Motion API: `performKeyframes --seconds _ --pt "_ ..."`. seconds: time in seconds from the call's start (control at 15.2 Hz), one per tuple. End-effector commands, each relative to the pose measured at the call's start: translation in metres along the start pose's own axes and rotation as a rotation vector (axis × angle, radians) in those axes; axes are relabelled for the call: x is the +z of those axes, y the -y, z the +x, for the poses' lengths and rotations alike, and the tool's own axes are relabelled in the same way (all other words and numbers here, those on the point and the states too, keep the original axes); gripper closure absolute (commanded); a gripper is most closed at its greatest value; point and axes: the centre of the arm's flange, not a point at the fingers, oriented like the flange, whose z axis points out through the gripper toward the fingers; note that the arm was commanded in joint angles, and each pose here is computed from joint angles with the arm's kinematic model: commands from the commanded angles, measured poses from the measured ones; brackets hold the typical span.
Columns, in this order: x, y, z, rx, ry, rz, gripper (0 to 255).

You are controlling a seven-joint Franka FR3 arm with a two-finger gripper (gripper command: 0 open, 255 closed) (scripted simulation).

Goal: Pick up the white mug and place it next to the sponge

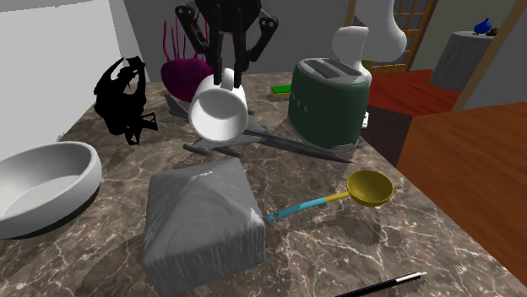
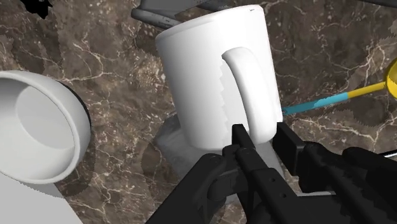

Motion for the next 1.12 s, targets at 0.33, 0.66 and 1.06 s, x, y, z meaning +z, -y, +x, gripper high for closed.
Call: performKeyframes --seconds 0.33,0.66,1.06 --pt "-0.037 -0.005 0.0 0.0 0.0 0.0 255" --pt "-0.048 -0.002 -0.026 0.0 0.0 0.0 255" --pt "-0.05 0.009 -0.105 0.0 0.0 0.0 255"
